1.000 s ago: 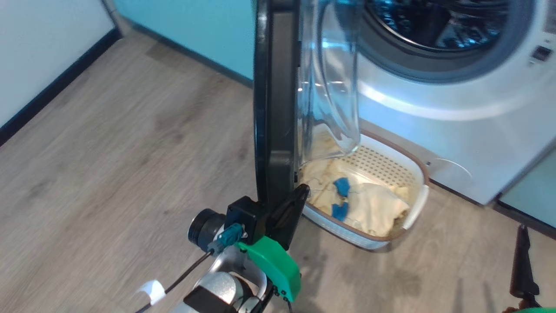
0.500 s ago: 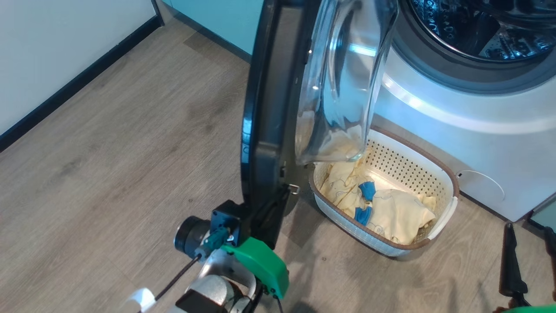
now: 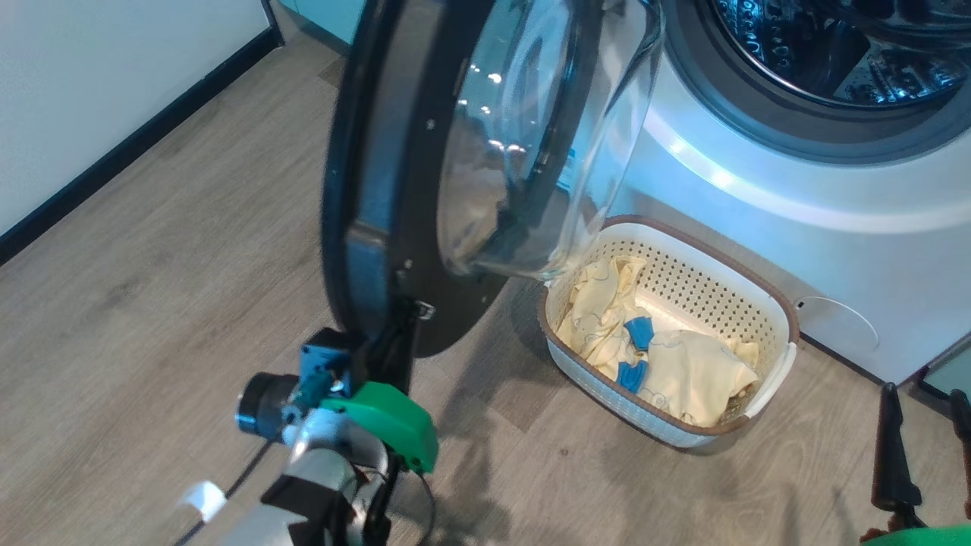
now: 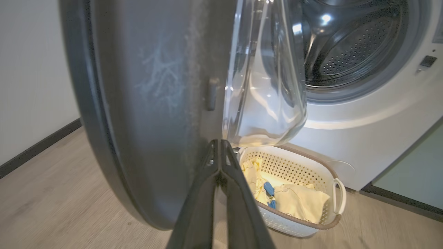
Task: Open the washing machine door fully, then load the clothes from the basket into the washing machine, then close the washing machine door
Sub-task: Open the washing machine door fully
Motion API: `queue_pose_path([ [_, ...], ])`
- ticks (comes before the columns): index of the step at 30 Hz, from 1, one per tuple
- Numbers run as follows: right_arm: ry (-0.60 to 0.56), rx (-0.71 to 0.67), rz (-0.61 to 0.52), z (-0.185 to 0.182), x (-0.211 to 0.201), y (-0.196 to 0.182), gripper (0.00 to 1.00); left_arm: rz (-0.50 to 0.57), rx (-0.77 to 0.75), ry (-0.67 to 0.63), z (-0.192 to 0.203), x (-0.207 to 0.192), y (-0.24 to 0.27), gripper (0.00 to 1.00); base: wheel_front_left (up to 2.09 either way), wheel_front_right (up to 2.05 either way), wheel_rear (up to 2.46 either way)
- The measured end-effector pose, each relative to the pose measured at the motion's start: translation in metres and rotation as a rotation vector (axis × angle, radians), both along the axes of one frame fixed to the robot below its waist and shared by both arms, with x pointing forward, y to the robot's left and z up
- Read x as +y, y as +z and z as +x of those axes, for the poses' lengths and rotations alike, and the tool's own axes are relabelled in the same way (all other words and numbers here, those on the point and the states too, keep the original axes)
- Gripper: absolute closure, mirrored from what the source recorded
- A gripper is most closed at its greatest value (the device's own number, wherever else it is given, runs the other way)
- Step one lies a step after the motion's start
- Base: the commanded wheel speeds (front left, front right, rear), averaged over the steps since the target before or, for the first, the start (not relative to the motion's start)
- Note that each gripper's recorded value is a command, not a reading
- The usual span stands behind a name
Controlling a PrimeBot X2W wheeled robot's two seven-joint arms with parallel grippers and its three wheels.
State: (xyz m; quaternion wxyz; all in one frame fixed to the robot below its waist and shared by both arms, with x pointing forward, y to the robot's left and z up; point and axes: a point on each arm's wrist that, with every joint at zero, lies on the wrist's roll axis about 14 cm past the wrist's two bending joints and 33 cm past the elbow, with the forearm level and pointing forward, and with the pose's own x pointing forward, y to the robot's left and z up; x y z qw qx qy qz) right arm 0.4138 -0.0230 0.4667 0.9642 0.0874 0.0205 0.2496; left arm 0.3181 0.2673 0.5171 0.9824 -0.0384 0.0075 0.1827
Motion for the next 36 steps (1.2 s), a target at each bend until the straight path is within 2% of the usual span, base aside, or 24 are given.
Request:
queue_pose_path([
  [18, -0.021, 0.005, -0.012, 0.006, -0.010, -0.005, 0.00, 0.069, 0.021, 0.202, -0.005, 0.080, -0.013, 1.00, 0.00, 0.00, 0.00],
  [36, -0.015, 0.032, -0.074, 0.021, -0.027, -0.031, 0.00, 0.178, 0.027, 0.276, 0.015, 0.122, 0.002, 1.00, 0.00, 0.00, 0.00],
])
